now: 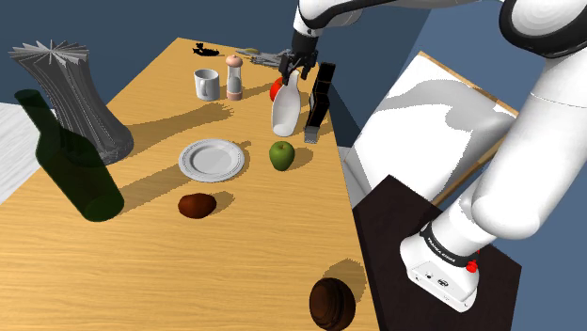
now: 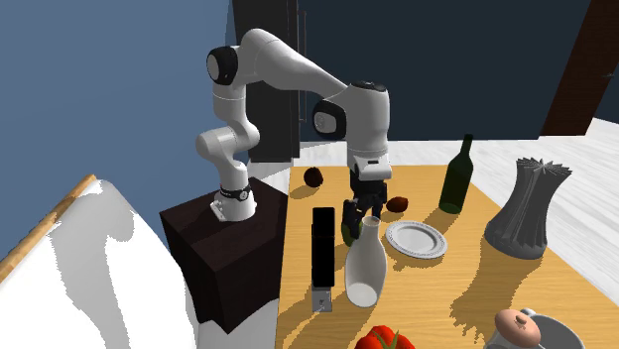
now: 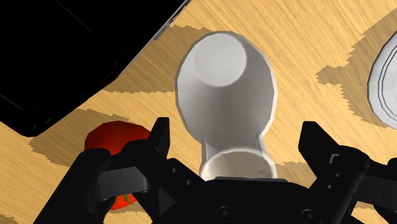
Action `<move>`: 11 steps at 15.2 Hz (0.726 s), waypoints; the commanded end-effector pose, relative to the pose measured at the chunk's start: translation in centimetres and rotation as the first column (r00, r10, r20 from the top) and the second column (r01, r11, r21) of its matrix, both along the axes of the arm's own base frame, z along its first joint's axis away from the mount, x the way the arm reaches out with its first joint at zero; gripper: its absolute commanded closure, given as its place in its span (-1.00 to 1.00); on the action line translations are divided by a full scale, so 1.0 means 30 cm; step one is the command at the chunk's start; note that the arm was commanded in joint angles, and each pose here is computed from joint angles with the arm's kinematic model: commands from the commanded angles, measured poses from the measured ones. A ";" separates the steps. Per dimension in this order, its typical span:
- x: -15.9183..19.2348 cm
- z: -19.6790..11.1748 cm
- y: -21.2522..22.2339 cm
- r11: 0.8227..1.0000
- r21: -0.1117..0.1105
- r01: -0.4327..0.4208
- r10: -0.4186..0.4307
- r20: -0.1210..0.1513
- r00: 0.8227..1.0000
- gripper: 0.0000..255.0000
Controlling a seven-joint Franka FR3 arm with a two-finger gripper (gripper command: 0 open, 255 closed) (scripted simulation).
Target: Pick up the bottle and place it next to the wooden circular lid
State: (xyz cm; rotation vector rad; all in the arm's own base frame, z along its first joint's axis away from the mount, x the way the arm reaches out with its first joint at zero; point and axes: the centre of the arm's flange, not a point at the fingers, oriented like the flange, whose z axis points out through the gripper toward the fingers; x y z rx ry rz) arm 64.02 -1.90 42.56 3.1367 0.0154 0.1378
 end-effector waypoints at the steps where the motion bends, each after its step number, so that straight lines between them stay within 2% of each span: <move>1: 0.001 -0.001 -0.001 1.000 0.000 0.000 0.000 0.000 1.000 -1.00; 4: 0.001 -0.001 0.000 1.000 0.000 0.000 0.000 0.000 1.000 -1.00; 5: 0.001 -0.001 0.000 1.000 0.000 0.000 0.000 0.000 1.000 1.00; 11: 0.001 -0.001 -0.001 1.000 0.000 0.000 0.000 0.000 1.000 1.00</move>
